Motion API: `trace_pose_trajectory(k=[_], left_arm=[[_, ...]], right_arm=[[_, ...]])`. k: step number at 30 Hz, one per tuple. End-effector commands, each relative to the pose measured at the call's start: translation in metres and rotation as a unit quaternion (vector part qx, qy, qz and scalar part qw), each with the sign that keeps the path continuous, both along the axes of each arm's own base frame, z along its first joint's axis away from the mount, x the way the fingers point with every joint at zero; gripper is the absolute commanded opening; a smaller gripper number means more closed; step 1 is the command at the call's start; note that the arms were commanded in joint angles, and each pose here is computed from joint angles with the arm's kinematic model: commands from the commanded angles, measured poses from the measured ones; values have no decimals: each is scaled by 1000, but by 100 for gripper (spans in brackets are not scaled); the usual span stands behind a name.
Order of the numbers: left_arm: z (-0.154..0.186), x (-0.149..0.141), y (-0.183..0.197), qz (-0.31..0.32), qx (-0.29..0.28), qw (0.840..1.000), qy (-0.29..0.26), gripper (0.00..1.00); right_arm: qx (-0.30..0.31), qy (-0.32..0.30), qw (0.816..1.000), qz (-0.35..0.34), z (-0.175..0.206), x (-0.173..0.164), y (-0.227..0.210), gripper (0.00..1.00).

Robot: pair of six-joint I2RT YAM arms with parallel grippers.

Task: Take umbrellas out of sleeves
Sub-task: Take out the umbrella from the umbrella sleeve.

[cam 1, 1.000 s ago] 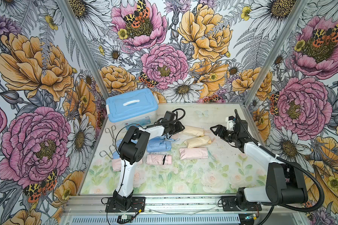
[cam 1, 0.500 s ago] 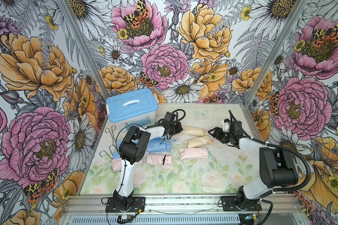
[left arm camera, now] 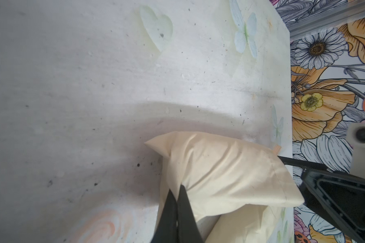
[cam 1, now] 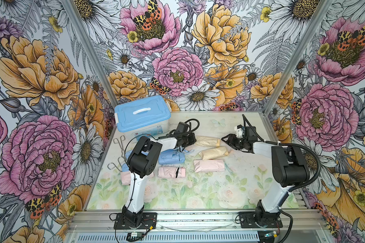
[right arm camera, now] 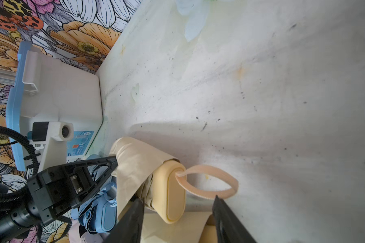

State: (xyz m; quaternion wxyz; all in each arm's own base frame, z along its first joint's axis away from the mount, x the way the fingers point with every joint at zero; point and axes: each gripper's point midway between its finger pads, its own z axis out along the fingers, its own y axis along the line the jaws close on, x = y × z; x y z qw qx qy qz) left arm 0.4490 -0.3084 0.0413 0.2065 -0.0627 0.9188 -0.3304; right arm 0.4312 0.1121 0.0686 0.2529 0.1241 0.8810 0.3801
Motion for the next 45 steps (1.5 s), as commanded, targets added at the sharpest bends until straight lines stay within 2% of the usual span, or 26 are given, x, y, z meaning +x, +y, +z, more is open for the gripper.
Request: trace_pose_trajectory(k=[1,8,19,29,35,45], left_arm=[[-18,-5,23,25,39,999,20,0],[-18,-5,21,23,36,999,21,0],[-18,-5,18,22,32,999,21,0],[-17,-4,17,22,28,999,21,0],[-14,-3,19,24,27,999,18,0],[-13,-1,30,37,22,999,16,0]], right_arm=[[13,-22,999,24,5,7,12,55],[27,-25,998,45,-2,6,24,49],[49,-44,996,66,-7,13,40,45],[97,-67,990,72,0,17,54,37],[110,-72,989,68,3,19,56,17],[126,-78,988,52,11,22,49,2]])
